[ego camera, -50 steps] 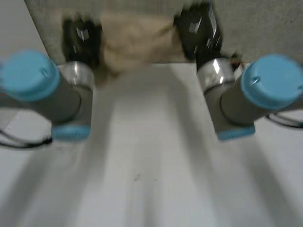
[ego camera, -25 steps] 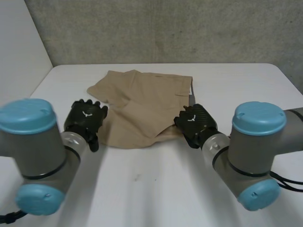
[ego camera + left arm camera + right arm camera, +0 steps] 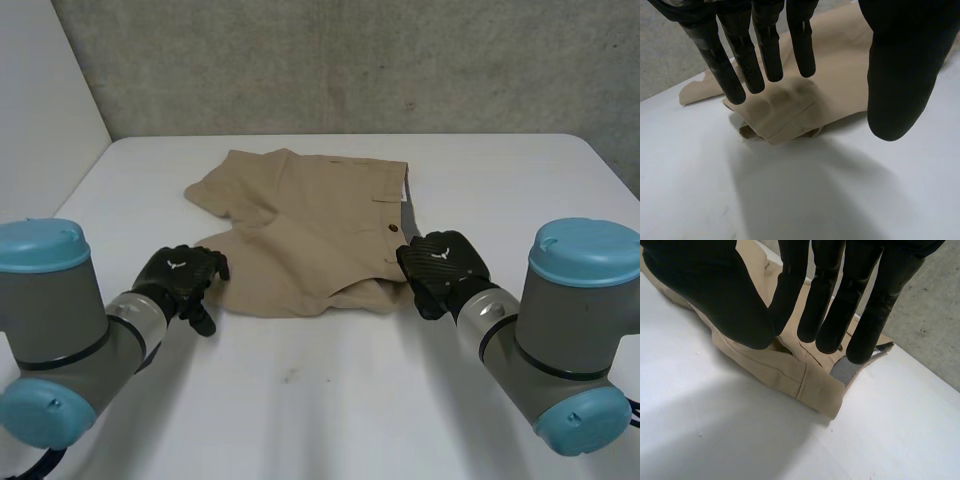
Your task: Fold the shorts.
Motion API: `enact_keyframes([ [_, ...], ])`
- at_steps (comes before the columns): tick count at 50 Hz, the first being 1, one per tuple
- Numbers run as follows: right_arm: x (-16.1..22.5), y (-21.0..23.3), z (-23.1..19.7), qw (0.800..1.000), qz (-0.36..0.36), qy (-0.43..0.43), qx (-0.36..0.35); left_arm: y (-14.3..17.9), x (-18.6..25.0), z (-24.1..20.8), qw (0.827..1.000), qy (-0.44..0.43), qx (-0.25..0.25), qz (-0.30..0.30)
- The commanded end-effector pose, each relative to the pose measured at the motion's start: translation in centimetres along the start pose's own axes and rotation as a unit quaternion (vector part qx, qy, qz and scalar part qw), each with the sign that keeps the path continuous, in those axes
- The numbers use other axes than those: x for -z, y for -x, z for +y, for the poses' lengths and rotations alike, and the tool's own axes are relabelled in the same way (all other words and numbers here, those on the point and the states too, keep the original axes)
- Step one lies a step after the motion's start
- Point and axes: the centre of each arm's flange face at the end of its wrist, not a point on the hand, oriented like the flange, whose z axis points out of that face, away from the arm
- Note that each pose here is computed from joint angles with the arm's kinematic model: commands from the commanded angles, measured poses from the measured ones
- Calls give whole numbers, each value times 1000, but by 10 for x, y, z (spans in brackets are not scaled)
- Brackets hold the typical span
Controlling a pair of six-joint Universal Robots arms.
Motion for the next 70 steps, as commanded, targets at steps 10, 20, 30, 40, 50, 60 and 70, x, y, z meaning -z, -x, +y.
enact_keyframes([
  [10, -11, -31, 7, 999, 42, 3, -26, 30, -33, 0, 997, -57, 3, -46],
  [20, -20, -41, 15, 997, 30, -3, -64, 31, -33, 0, 997, -57, 4, -46],
  [30, -48, -30, 36, 998, -4, 6, -62, 33, -37, 3, 997, -54, 5, -49],
  [40, -71, -31, 48, 998, -1, 8, -60, 34, -38, 5, 997, -51, 4, -50],
  [50, -56, -46, 17, 998, 20, -28, -59, 33, -37, 6, 998, -50, 3, -49],
  [60, -45, -45, 12, 998, 20, -28, -58, 31, -38, 9, 998, -45, 3, -46],
  [70, -44, -41, 13, 998, 17, -24, -54, 27, -41, 16, 999, -35, 3, -40],
])
